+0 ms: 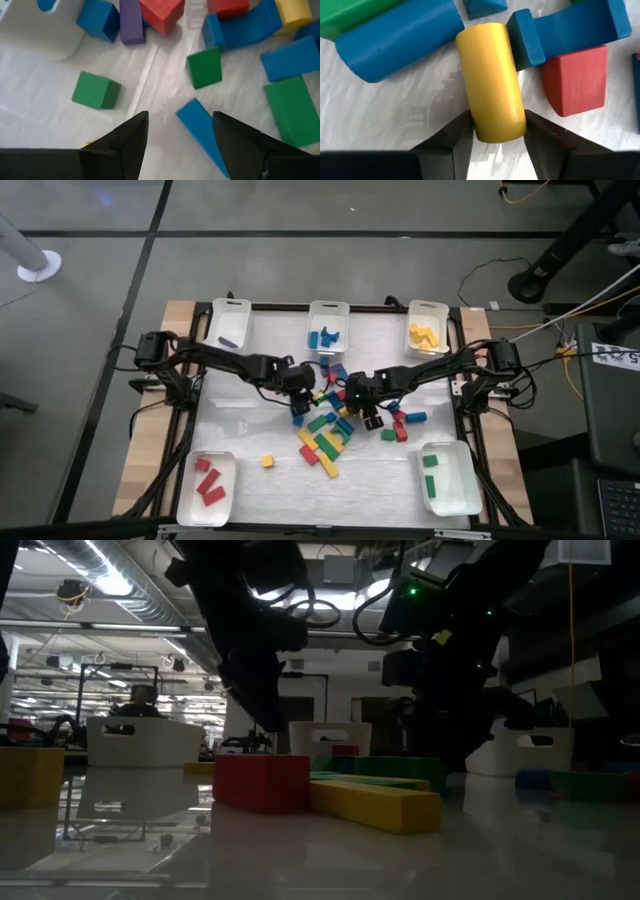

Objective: Sort blocks
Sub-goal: Put the yellow block into the top right white bin, then put the green block into the bottom right white bin

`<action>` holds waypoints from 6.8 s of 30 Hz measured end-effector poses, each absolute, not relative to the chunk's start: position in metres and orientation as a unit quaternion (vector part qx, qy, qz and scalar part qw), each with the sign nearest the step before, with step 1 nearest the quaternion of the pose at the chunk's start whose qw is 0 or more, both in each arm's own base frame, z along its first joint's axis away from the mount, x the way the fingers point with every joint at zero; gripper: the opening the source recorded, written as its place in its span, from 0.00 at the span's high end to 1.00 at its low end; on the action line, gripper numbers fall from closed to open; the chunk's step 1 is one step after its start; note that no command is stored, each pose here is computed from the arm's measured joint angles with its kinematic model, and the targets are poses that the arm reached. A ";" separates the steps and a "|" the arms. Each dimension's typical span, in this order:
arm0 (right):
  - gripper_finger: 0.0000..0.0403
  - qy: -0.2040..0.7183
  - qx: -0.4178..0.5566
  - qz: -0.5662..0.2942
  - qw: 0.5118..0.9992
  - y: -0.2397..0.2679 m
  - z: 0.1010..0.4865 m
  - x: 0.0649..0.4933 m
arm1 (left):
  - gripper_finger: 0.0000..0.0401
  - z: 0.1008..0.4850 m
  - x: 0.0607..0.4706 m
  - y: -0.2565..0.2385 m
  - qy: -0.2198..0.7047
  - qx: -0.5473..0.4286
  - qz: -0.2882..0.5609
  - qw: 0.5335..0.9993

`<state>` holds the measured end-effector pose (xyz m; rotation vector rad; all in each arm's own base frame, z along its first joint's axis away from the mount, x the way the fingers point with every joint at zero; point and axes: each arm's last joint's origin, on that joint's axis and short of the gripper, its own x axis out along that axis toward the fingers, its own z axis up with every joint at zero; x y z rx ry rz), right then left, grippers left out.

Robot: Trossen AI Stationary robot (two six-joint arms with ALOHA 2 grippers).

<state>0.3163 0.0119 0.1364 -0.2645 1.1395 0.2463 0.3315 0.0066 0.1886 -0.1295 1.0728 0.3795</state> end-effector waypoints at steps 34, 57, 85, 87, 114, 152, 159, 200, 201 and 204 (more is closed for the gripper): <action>0.64 0.700 -0.205 0.023 0.684 0.002 0.242 0.319 | 0.48 0.184 0.319 0.001 0.559 -0.077 0.200 0.801; 0.64 0.823 -0.111 -0.115 0.544 -0.103 0.249 0.271 | 0.48 0.184 0.321 0.001 0.547 -0.085 0.203 0.808; 0.63 0.789 0.167 -0.272 0.524 -0.230 0.246 0.183 | 0.48 0.184 0.321 -0.006 0.547 -0.090 0.202 0.808; 0.63 0.784 0.168 -0.275 0.531 -0.231 0.246 0.184 | 0.48 0.184 0.321 -0.006 0.547 -0.090 0.202 0.808; 0.39 0.761 0.172 -0.305 0.546 -0.234 0.245 0.188 | 0.48 0.187 0.326 0.000 0.479 -0.177 0.292 0.809; 0.40 0.741 0.178 -0.309 0.569 -0.237 0.244 0.192 | 0.48 0.152 0.342 0.061 0.361 -0.293 0.476 0.747; 0.40 0.739 0.182 -0.306 0.572 -0.237 0.244 0.192 | 0.48 0.152 0.342 0.061 0.361 -0.293 0.475 0.747; 0.40 0.736 0.190 -0.315 0.569 -0.237 0.244 0.193 | 0.55 0.142 0.335 0.062 0.400 -0.254 0.450 0.757; 0.40 0.736 0.190 -0.314 0.569 -0.237 0.243 0.192 | 0.57 0.142 0.335 0.062 0.399 -0.251 0.451 0.758; 0.40 0.735 0.192 -0.313 0.571 -0.237 0.243 0.193 | 0.64 0.142 0.335 0.062 0.398 -0.249 0.452 0.758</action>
